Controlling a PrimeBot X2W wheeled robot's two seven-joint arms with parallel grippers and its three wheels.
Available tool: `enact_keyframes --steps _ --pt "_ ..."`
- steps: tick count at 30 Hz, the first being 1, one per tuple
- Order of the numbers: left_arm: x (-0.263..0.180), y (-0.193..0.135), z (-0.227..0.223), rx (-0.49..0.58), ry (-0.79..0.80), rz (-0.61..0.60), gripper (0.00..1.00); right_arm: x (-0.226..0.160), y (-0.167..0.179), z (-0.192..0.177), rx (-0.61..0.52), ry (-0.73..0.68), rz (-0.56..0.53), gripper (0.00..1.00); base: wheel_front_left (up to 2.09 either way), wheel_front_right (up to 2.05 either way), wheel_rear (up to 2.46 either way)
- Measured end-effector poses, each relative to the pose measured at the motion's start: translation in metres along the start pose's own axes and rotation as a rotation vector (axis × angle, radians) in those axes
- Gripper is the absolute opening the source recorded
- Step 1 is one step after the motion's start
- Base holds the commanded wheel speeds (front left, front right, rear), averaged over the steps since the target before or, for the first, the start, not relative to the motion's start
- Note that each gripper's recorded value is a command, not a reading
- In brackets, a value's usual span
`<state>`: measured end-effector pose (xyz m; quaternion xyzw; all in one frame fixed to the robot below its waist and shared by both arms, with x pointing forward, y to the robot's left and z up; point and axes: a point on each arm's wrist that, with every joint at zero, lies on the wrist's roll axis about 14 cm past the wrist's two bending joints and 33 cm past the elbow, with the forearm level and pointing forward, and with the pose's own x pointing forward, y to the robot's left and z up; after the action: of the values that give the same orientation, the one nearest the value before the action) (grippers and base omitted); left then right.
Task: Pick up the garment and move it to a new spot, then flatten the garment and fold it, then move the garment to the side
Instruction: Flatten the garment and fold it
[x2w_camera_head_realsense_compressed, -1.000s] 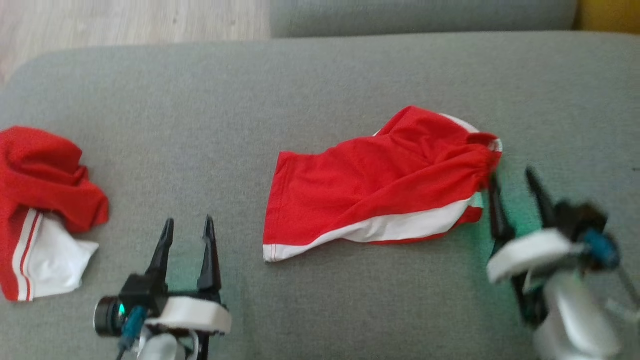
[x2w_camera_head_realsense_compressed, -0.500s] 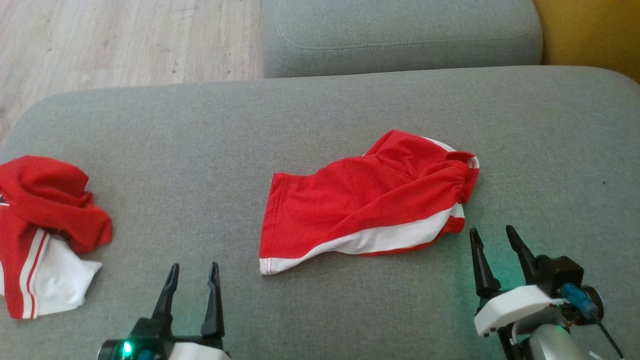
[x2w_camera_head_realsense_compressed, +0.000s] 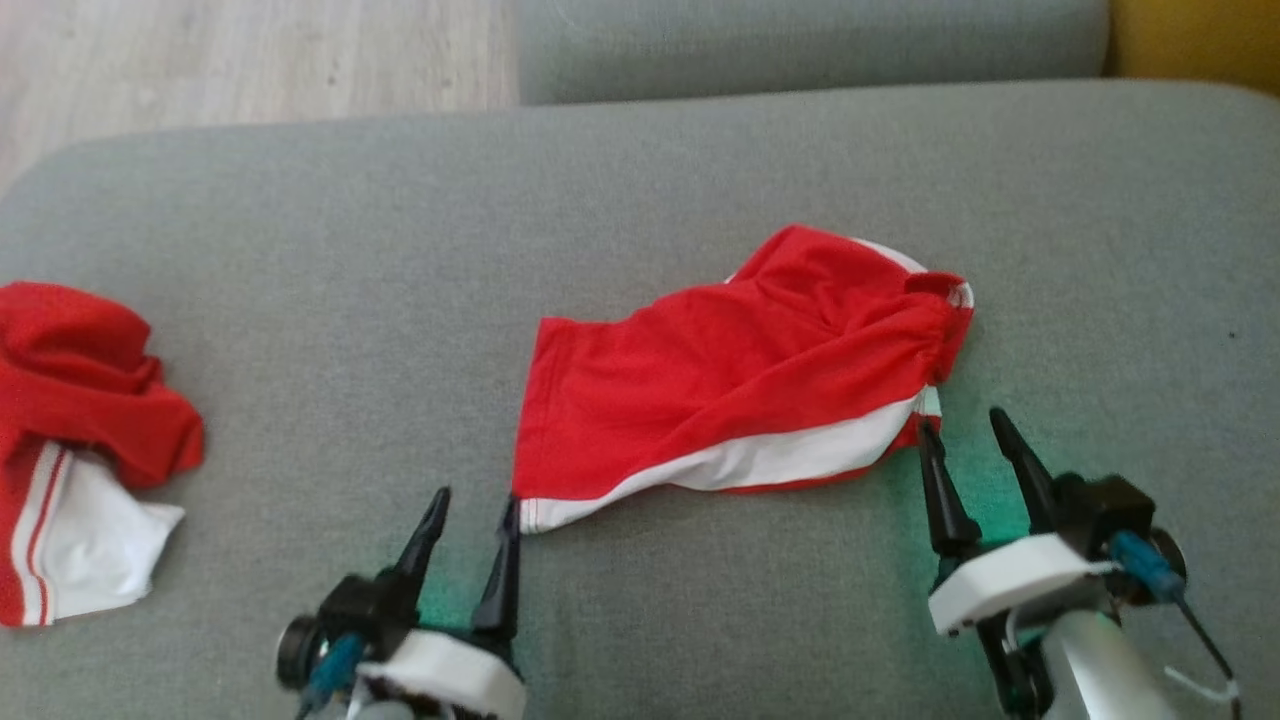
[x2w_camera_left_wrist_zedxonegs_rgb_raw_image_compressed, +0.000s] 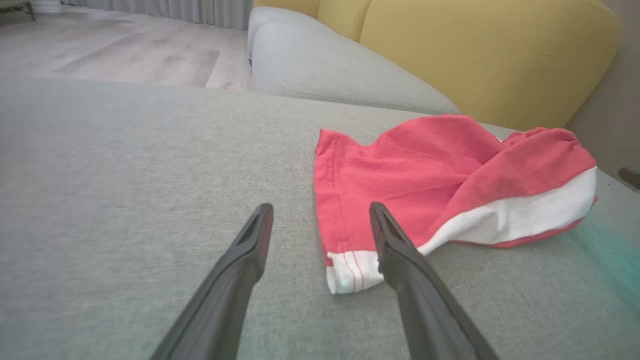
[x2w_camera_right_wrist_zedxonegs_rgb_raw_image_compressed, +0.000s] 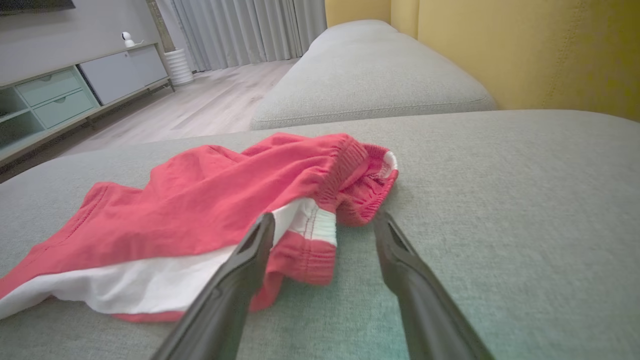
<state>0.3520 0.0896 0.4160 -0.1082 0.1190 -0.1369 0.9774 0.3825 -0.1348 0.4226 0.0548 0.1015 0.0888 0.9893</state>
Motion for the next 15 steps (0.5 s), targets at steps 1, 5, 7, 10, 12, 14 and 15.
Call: enact_keyframes --steps 1,5,7,10,12,14,15 --pt "0.006 -0.002 -0.002 -0.004 0.011 -0.011 1.00 0.002 0.000 0.000 0.000 0.000 0.001 1.00 0.00 0.00 0.00" --pt "0.018 -0.007 -0.026 -0.024 0.103 -0.038 1.00 0.009 -0.005 0.001 0.001 0.001 -0.010 1.00 0.00 0.00 0.00" --pt "0.018 -0.010 -0.041 -0.047 0.154 -0.046 1.00 0.010 -0.009 0.001 0.006 0.001 -0.022 1.00 0.00 0.00 0.00" --pt "0.020 -0.014 -0.055 -0.062 0.202 -0.062 1.00 0.010 -0.015 -0.002 0.012 0.007 -0.038 1.00 0.00 0.00 0.00" --pt "0.026 -0.016 -0.057 -0.060 0.213 -0.073 1.00 0.009 -0.017 -0.003 0.013 0.011 -0.043 1.00 0.00 0.00 0.00" --pt "0.032 -0.016 -0.054 -0.053 0.212 -0.082 0.95 0.010 -0.018 -0.004 0.015 0.013 -0.048 1.00 0.00 0.00 0.00" --pt "0.035 -0.017 -0.054 -0.052 0.216 -0.086 0.50 0.010 -0.018 -0.005 0.015 0.015 -0.048 1.00 0.00 0.00 0.00"
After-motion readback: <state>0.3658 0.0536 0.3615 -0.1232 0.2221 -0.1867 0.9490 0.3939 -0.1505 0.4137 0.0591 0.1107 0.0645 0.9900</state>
